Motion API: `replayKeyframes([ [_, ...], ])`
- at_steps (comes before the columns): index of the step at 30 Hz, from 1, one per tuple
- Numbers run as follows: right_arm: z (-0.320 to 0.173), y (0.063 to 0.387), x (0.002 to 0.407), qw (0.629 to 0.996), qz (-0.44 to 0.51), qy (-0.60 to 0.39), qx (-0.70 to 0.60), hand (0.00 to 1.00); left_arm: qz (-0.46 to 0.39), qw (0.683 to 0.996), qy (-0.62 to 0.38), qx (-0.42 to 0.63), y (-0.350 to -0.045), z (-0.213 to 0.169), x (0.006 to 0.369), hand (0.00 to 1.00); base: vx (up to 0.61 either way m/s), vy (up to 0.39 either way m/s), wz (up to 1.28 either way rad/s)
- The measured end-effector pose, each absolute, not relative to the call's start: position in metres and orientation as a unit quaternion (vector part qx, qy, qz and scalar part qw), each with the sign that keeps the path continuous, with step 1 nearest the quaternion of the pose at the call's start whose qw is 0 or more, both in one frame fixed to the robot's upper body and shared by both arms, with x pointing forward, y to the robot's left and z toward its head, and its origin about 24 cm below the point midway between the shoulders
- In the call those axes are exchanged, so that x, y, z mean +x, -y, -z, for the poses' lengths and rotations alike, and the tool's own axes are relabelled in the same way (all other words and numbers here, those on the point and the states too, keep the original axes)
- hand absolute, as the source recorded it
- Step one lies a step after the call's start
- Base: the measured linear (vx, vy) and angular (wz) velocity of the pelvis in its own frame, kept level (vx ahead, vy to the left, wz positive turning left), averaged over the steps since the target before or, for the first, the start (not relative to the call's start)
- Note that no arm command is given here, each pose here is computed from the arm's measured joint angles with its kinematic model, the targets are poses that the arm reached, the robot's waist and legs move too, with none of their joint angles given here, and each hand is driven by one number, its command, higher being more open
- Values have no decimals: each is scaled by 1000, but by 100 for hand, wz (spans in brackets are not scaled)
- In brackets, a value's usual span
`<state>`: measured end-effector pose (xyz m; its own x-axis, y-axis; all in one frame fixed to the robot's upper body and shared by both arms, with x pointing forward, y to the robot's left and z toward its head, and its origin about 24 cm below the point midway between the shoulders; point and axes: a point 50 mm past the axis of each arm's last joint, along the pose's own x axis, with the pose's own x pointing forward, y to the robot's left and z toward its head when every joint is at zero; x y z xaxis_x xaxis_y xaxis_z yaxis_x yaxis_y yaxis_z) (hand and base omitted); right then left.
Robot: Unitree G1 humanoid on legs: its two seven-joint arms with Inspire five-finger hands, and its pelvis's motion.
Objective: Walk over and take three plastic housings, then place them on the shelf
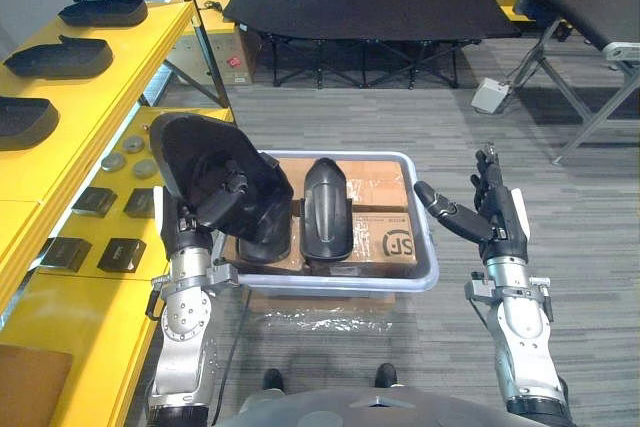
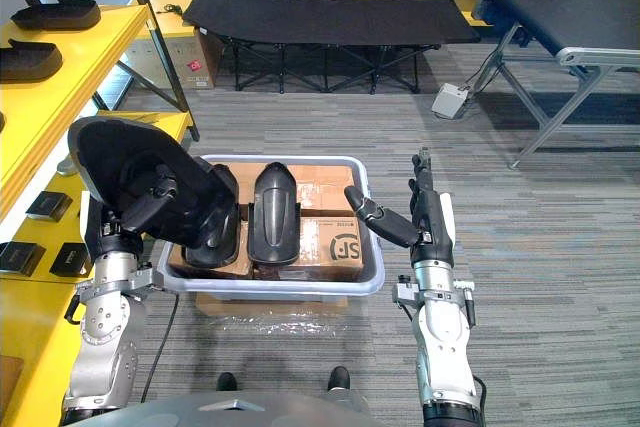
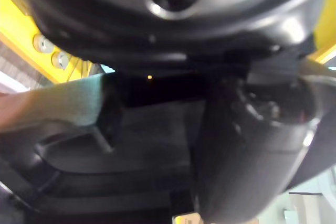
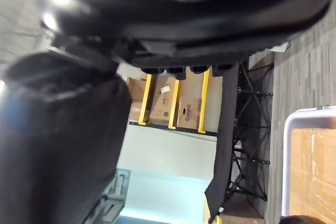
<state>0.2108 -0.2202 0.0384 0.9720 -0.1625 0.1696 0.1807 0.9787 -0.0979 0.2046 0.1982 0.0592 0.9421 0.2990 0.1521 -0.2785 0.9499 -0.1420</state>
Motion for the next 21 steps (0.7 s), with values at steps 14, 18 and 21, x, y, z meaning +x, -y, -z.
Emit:
replayKeyframes([
  [14,-38,191,226,996,38,81,-2,100,-172,975,122,-67,-215,-73,181,0,-12,-7,23],
  [18,-42,174,241,996,2,90,4,100,-204,969,123,-71,-221,-73,170,0,6,-26,51],
  [21,-38,160,251,996,-26,80,5,100,-219,966,117,-67,-227,-70,163,0,10,-13,45],
])
